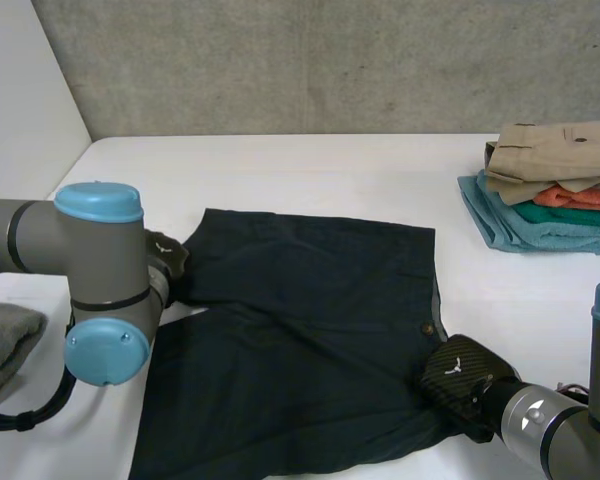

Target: Fold the laundry.

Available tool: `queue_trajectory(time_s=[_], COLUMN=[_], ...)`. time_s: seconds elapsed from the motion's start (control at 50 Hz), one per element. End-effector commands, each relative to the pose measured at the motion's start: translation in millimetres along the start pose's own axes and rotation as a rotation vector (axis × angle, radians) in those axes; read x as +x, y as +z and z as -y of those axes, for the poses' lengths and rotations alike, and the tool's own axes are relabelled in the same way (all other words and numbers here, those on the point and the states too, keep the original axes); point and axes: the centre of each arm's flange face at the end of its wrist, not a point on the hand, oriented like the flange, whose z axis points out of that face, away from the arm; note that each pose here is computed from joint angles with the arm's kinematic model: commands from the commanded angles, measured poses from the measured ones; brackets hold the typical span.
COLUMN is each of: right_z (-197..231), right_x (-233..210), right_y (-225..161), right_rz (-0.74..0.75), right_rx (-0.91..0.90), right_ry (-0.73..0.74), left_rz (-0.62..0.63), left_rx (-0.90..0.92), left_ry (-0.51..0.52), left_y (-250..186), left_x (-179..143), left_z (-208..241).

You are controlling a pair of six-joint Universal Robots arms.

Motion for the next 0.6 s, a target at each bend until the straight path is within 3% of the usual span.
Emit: queue_trajectory(time_s=[0.02,0.24,0.32,0.42,0.6], right_z=[2.1,12.5,15.9,17.3,17.5], right_x=[1.0,11.9,16.8,18.9,22.4], right_y=[-2.5,-0.7,2.2,6.4,14.6], right_rz=[-0.009,-0.035,-0.032,-0.029,-0.045], right_rx=[0.012,0.063,0.083,0.106,0.141], right_ry=[0.011,0.191,0.263,0.327,0.402], left_rz=[0.01,0.019,-0.049,-0.13,-0.228], left_rx=[0.003,0.076,0.113,0.031,-0.039], left_ry=[-0.014,-0.121,-0.179,-0.216,-0.229], left_y=[-10.9,-82.4,-118.3,-169.9,-211.7], left_x=[-9.8,-34.9,-32.8,-25.4,-3.1], left_z=[6.5,12.6,6.8,-21.0,-53.9])
